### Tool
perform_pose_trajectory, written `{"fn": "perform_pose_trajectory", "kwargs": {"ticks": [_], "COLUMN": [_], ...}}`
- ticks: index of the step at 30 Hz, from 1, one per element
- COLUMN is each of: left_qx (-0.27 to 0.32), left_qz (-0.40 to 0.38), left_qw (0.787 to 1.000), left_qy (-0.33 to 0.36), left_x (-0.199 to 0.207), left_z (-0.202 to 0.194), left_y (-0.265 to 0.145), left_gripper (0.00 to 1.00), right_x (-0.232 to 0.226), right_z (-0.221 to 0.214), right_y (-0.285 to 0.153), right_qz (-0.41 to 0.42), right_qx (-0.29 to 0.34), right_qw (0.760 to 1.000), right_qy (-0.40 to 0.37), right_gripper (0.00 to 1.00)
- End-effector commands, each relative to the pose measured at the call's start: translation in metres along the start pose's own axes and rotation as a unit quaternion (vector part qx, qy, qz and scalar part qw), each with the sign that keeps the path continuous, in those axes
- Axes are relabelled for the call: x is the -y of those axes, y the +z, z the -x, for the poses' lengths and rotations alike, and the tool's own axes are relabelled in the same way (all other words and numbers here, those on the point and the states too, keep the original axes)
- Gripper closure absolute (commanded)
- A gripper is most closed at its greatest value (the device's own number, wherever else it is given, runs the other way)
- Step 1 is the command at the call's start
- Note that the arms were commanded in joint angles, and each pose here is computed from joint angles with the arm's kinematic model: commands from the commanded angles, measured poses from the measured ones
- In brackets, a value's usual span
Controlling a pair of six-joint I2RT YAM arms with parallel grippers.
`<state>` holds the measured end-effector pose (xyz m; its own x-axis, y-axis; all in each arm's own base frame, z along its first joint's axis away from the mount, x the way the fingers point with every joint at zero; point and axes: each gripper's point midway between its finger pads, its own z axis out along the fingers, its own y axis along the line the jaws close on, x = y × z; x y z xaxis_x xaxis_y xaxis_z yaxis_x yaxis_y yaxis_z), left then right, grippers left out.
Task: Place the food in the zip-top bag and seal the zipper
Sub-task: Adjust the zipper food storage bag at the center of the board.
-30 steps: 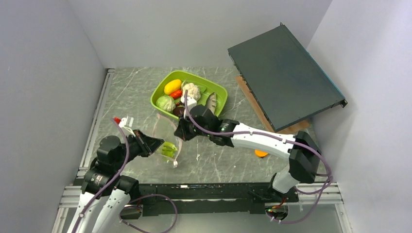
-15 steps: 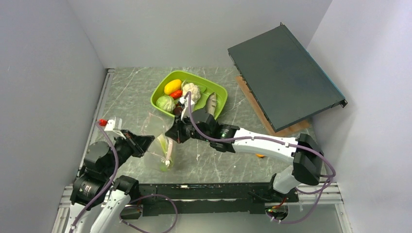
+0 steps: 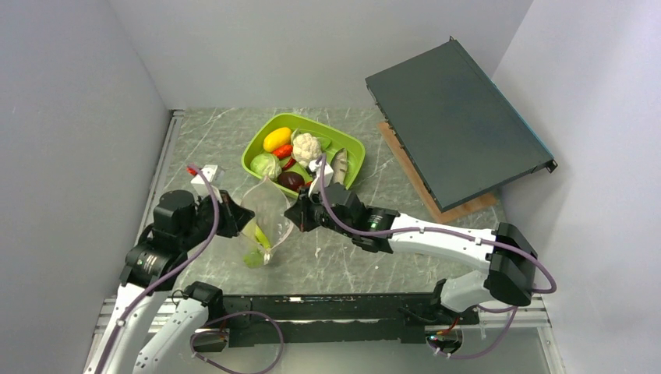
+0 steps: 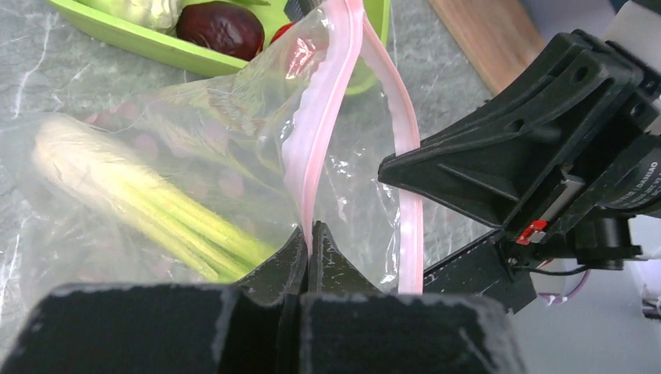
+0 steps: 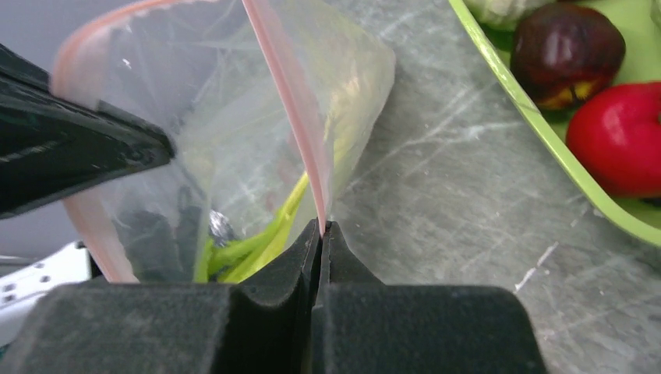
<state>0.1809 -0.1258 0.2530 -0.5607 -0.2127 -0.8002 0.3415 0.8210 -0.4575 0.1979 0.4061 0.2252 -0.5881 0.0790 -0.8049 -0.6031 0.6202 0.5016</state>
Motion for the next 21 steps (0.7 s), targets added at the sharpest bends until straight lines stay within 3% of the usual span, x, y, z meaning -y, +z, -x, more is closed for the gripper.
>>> {"fn": "perform_pose_trajectory", "kwargs": {"ticks": [1, 6, 13, 21], "left_qx": [-0.023, -0.025, -0.003, -0.041], "left_qz": [-0.002, 0.083, 0.180, 0.209], "left_qw": [0.998, 0.993, 0.977, 0.969], "left_qy": [0.051, 0.081, 0.112, 0.121], "left_x": [-0.004, -0.029, -0.050, -0.068], "left_z": [-0.001, 0.012, 0.038, 0.030], "left_y": [0.008, -0.005, -0.039, -0.021], "left_gripper": [1.00, 1.00, 1.00, 1.00], "right_x": [0.026, 0.047, 0.042, 0.024], "right_z": [-0.019, -0.043, -0.042, -0.045], "right_y": [0.007, 0.019, 0.064, 0.086], "right_qz": [-0.042, -0.072, -0.055, -0.018], "right_qx": [-0.010, -0.032, -0.043, -0.056], "right_qw": [0.999, 0.997, 0.997, 0.998], "right_qy": [-0.004, -0.016, -0.029, -0.012], "right_gripper": [1.00, 1.00, 1.00, 1.00]}}
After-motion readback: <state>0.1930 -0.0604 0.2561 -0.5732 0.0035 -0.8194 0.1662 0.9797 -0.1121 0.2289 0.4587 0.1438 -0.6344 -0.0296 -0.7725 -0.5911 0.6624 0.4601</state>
